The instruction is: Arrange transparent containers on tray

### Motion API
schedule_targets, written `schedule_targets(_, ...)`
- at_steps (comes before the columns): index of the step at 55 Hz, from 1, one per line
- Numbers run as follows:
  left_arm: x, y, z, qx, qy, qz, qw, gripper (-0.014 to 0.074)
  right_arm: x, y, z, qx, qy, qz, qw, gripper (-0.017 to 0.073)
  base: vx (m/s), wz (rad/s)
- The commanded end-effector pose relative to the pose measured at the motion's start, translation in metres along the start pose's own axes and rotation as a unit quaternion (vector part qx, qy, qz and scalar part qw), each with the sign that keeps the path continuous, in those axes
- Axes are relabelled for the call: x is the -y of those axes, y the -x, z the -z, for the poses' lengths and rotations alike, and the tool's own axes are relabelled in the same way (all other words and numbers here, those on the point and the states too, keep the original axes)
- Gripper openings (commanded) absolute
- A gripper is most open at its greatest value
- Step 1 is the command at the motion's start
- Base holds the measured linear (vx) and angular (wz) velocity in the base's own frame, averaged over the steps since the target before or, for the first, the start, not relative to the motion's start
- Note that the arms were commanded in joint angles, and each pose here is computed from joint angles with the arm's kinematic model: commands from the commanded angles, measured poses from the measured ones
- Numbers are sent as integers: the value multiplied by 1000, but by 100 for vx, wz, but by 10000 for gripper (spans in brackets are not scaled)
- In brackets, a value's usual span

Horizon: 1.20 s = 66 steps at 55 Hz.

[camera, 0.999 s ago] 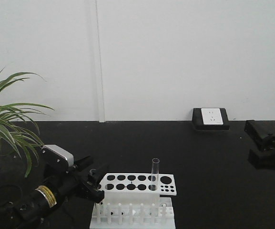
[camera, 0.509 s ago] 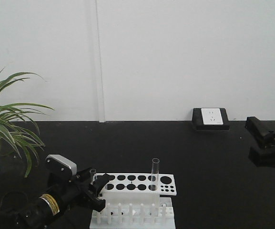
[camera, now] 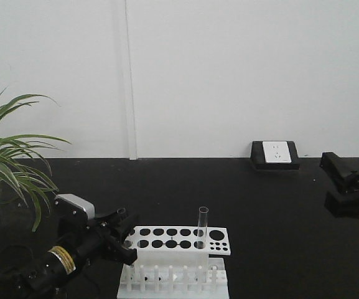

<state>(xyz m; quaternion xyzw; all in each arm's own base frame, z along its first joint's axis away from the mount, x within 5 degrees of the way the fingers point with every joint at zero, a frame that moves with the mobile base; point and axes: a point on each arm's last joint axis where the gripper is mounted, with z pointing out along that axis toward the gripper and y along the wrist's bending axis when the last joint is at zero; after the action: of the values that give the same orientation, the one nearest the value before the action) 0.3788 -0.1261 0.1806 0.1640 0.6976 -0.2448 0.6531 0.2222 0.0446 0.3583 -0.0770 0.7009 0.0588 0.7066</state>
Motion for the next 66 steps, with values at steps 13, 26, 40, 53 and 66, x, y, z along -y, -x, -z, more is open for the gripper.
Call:
schedule_targets(13,30,151,29,152,-14,-83,985,-6,1,21,2,68,-5,4,998,480,0,0)
schedule_targets(26,53,225,68,163,-6,-154,974,-6,-15,-7,-29,19,31,28,999,480,0,0)
schedule_targets(40,52,236,96,110,59,-89,988,-6,-71,-67,-81,17,126,13,992,480,0,0)
schedule_targets(53,59,209,117,98,42,-82,991,-6,-84,-110,-106,25,145,-13,989,480,0,0)
schedule_targets(66,62,187,129,75,39,-74,994,-6,-89,-128,-113,34,156,-9,987,480,0,0)
